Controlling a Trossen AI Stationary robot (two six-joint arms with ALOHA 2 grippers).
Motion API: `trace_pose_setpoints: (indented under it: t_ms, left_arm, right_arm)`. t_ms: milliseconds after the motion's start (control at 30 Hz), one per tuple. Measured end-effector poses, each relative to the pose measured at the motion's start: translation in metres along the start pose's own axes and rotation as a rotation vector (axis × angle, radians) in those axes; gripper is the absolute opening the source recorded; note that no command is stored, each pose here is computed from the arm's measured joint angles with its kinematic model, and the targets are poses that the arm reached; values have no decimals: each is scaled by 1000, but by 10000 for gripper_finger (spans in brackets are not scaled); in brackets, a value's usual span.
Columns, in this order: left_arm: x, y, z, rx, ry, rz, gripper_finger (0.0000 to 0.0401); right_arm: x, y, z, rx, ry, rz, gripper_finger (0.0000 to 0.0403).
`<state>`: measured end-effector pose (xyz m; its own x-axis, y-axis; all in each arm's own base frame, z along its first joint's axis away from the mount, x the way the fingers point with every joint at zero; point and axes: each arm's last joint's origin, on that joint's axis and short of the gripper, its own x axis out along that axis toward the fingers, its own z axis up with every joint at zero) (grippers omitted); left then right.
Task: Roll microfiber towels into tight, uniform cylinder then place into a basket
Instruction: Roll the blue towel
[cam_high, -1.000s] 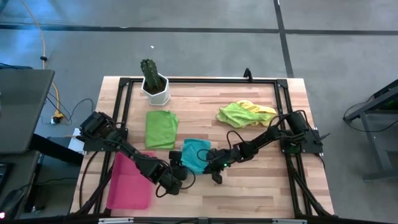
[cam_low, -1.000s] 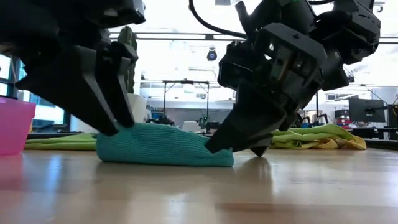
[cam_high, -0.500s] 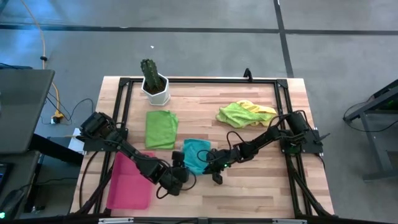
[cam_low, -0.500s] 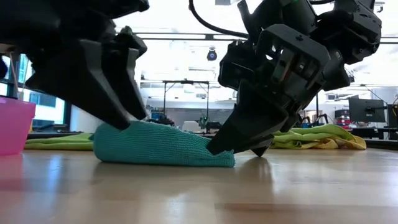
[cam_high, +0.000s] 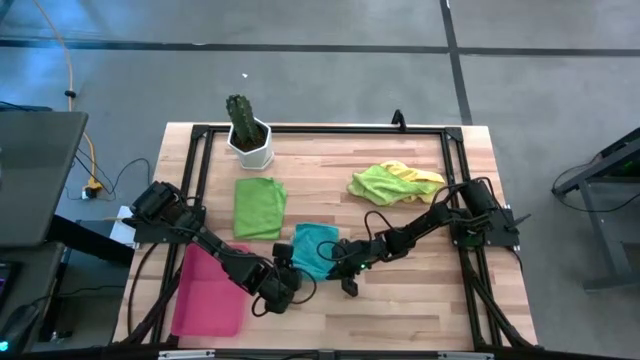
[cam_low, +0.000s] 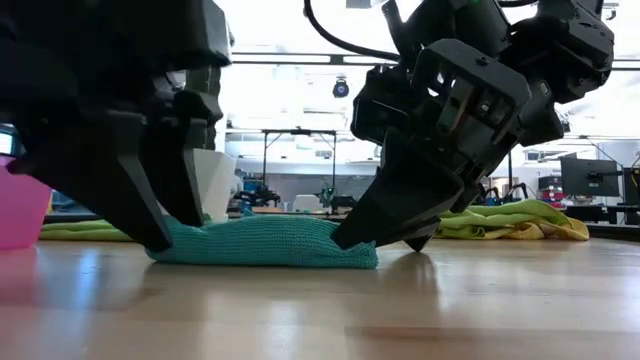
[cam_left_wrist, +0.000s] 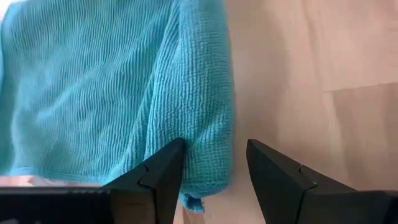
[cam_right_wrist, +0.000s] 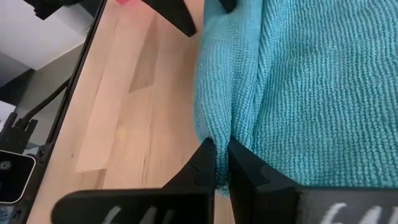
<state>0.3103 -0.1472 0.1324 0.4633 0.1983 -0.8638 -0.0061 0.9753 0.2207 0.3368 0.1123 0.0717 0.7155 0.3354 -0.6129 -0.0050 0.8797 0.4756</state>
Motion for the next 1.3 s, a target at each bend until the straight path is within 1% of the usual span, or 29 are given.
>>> trace_pose_setpoints:
  t_ms: [167, 267, 367, 633, 700, 767, 867, 933, 1033, 1167, 1200, 1300]
  left_arm:
    - [4, -4, 0, -67, 12, -51, 165]
    - [4, -4, 0, -111, 19, -63, 150]
    - [5, -2, 0, -151, 23, -61, 120]
    - [8, 6, 3, -233, 44, -78, 20]
    - [9, 10, 4, -280, 58, -99, 7]
    - [11, 13, 5, -344, 81, -130, 8]
    - [13, 20, 8, -446, 130, -210, 10]
    - [16, 26, 11, -509, 178, -296, 8]
    - [20, 34, 15, -572, 224, -437, 5]
    - [24, 42, 26, -577, 206, -655, 5]
    - [24, 43, 29, -575, 195, -690, 4]
    - [26, 50, 30, -589, 203, -709, 4]
  right_arm:
    - [0, 2, -1, -6, 0, 1, 5]
    - [0, 2, -1, -8, 0, 1, 5]
    - [0, 2, -1, -7, -2, 2, 5]
    - [0, 2, -1, -8, -5, 5, 5]
    - [0, 2, -1, -8, -5, 5, 5]
    - [0, 2, -1, -7, -4, 7, 5]
    - [0, 3, -1, -3, 1, 17, 5]
    - [-1, 3, -1, -3, 2, 24, 5]
    - [-3, 5, 2, 14, 5, 43, 5]
    - [-5, 8, 2, 48, 29, 80, 5]
    - [-5, 8, 2, 54, 36, 88, 5]
    - [-5, 8, 1, 51, 46, 86, 5]
